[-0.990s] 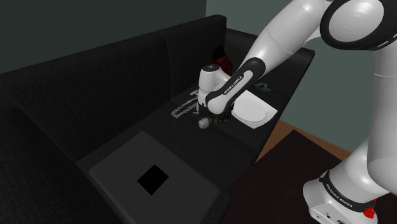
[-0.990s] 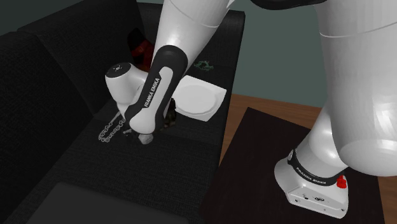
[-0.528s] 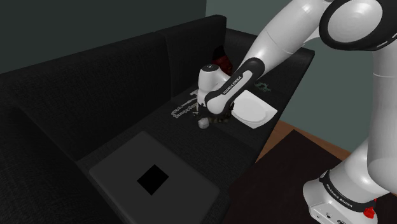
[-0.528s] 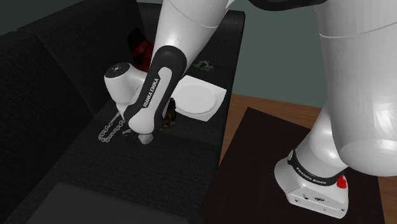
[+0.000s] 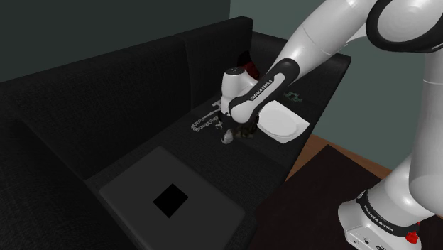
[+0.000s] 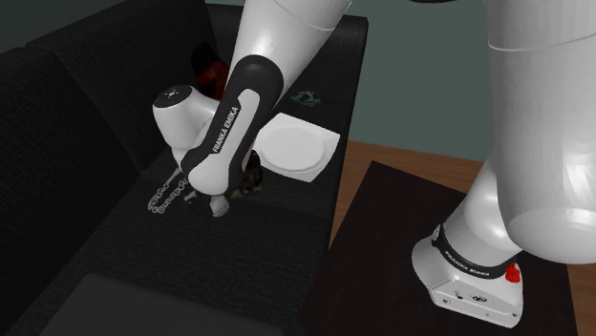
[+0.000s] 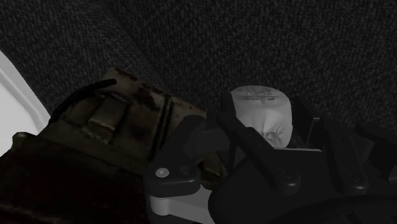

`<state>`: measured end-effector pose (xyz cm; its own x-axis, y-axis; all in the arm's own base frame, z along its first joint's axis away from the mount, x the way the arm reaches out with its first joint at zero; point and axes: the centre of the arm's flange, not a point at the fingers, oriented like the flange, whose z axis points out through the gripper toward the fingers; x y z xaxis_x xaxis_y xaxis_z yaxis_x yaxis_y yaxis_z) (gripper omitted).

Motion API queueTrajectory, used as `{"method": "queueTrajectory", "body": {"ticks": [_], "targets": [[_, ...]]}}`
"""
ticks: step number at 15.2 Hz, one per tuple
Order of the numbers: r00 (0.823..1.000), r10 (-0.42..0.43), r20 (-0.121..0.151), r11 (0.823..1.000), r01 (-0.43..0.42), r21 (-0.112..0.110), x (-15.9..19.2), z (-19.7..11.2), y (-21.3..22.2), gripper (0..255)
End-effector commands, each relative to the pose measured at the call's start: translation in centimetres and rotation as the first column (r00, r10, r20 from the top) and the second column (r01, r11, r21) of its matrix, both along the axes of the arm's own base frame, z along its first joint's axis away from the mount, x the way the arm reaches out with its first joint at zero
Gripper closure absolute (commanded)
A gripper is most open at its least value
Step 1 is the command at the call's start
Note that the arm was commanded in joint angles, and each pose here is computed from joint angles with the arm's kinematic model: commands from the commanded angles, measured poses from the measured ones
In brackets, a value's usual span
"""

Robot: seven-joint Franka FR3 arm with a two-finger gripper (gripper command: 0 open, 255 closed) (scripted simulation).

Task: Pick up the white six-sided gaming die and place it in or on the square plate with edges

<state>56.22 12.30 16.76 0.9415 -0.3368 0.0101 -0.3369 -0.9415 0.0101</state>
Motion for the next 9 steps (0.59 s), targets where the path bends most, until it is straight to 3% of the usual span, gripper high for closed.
{"method": "queueTrajectory", "body": {"ticks": [1, 9], "targets": [[1.000, 0.001, -0.001, 1.000, -0.001, 0.001, 0.0, 0.8, -0.1, 255], [1.000, 0.001, -0.001, 1.000, -0.001, 0.001, 0.0, 5.0, -0.1, 255]]}}
